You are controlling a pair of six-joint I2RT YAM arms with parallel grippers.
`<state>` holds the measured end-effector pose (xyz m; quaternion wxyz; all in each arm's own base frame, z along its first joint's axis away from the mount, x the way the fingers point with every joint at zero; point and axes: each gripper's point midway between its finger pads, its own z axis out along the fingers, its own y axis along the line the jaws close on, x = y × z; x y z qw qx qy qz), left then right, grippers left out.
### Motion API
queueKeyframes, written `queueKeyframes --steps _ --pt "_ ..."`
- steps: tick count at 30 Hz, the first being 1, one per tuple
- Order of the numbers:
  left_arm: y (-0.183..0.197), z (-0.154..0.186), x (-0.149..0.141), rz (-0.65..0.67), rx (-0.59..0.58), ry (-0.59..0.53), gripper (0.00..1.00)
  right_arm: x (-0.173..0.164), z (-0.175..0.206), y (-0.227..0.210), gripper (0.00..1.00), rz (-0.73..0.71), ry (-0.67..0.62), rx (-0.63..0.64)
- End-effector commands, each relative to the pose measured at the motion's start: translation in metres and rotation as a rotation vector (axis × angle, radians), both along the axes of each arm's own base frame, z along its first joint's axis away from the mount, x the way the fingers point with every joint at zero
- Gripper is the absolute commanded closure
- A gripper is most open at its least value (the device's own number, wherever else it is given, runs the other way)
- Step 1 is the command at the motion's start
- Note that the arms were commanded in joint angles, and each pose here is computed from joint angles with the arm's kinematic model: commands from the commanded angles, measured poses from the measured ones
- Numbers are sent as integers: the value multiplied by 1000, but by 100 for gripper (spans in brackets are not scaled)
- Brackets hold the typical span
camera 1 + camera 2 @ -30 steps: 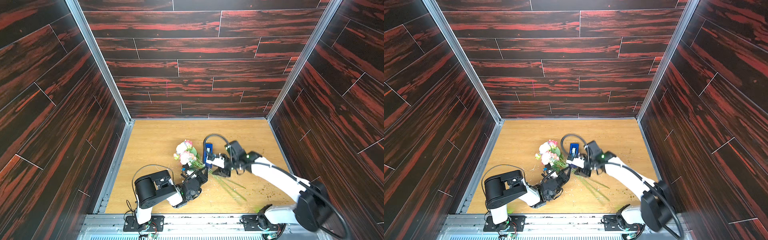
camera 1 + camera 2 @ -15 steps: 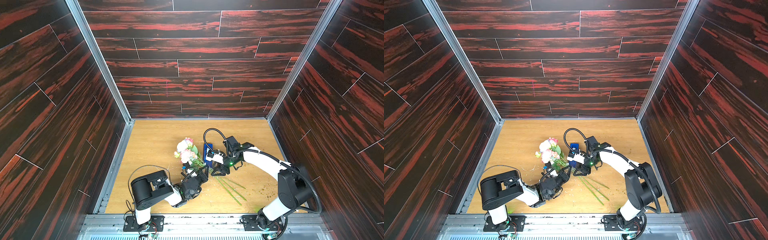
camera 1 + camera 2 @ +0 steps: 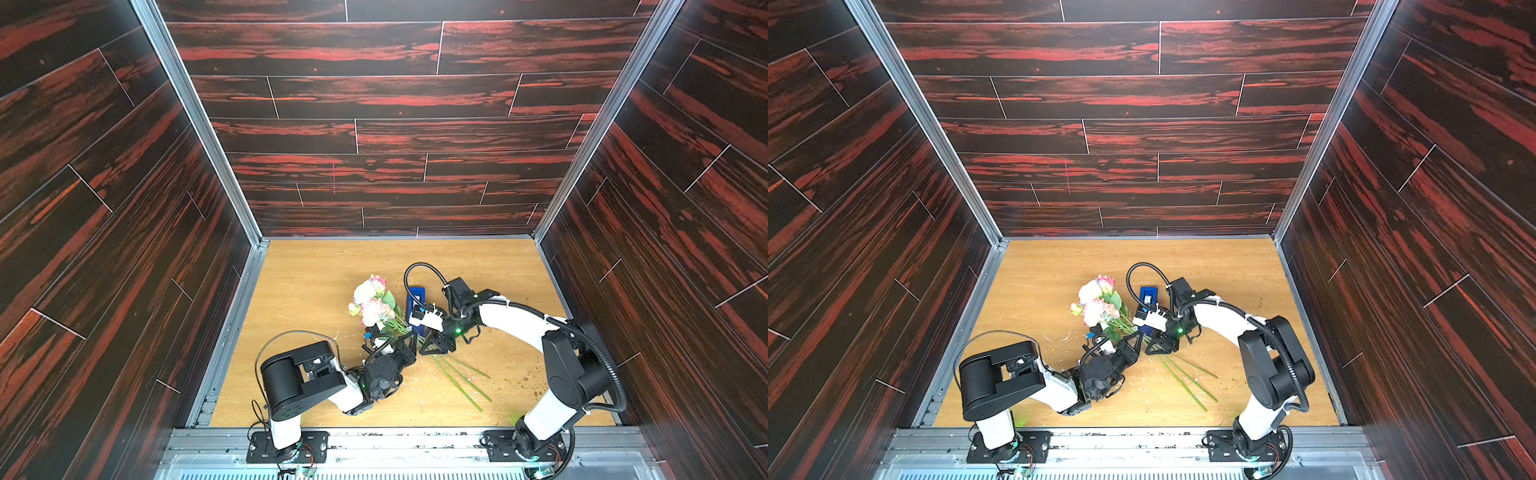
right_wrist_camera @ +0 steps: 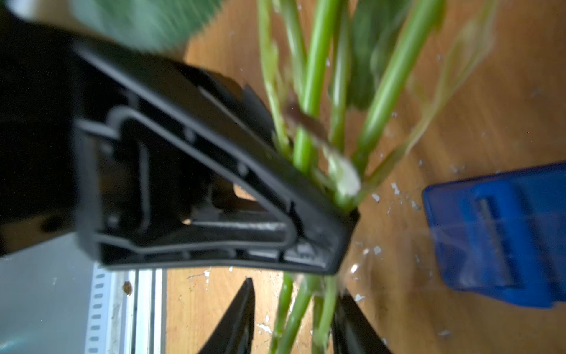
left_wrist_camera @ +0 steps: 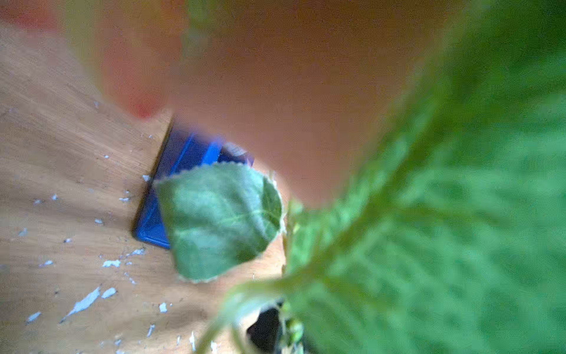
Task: Wrap bouquets with tape
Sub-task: Wrap the tape around the bouquet.
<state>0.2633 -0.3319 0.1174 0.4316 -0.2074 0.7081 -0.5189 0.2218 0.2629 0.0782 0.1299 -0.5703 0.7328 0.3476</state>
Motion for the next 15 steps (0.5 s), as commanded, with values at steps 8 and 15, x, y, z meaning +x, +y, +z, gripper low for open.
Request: queueKeyframes --steps 8,15 --pt "0 22 -3 2 -76 -29 94 7 -1 5 100 -42 -149 -16" --pt "8 10 -2 42 -87 11 59 10 8 3 100 -40 -396 -81"
